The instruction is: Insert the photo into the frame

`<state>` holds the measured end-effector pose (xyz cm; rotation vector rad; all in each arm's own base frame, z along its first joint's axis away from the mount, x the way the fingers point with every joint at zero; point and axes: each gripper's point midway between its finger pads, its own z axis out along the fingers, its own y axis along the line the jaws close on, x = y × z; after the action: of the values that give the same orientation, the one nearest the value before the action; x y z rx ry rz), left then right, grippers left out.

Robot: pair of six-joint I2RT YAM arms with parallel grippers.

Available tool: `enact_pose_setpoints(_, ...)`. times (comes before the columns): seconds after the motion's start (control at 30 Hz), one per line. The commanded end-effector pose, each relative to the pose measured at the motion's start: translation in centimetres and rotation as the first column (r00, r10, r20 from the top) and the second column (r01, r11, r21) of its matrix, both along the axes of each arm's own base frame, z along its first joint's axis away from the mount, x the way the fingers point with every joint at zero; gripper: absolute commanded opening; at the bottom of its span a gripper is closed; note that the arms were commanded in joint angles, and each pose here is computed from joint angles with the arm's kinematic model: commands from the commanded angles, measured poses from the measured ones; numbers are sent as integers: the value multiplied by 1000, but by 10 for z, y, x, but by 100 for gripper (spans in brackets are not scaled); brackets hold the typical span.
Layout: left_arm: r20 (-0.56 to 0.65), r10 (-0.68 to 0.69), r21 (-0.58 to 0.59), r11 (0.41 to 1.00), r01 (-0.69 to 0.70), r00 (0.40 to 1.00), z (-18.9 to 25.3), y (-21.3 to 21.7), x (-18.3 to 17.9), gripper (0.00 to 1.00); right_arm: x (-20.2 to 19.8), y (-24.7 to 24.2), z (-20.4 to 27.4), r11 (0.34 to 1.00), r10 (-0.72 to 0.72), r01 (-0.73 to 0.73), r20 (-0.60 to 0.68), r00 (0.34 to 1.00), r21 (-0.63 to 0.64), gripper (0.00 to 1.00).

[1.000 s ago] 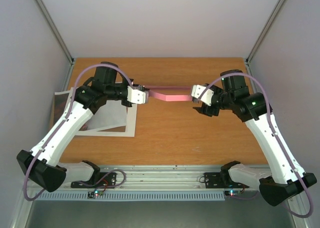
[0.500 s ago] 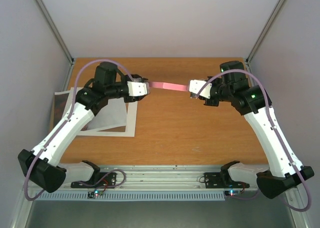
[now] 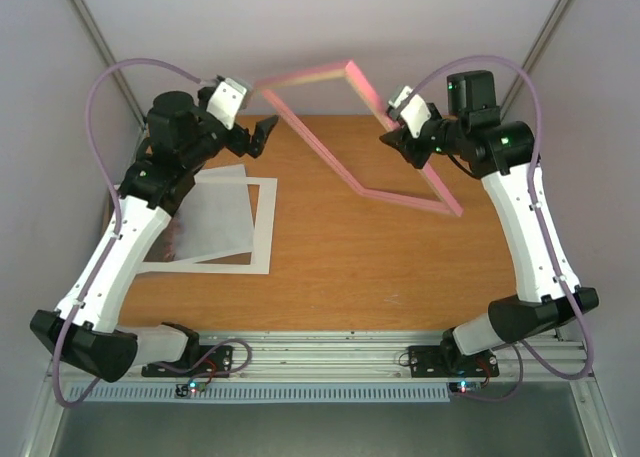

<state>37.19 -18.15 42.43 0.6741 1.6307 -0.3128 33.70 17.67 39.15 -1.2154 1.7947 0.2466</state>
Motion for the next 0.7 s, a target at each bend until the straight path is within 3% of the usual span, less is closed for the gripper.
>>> enact_pose_setpoints(0.0,-73,137,-115,983,-144,988,6,30,17,99,-5,10,11,947,-21,118,-310,951,300,1)
enact_pose_setpoints(0.13,-226,221,-165,951,-261,949,-17,69,34,99,7,8,5,884,-8,228,-475,880,409,1)
enact_pose_setpoints(0.27,-327,262,-172,928,-330,908,-40,92,44,99,24,-2,-18,794,11,387,-647,763,469,1)
enact_pose_setpoints(0.53,-382,283,-101,933,-344,880,-72,101,39,99,75,-43,-101,655,38,645,-870,491,393,1)
enact_pose_setpoints(0.67,-422,327,-24,928,-371,845,-94,109,39,99,95,-68,-142,619,43,704,-911,411,347,1)
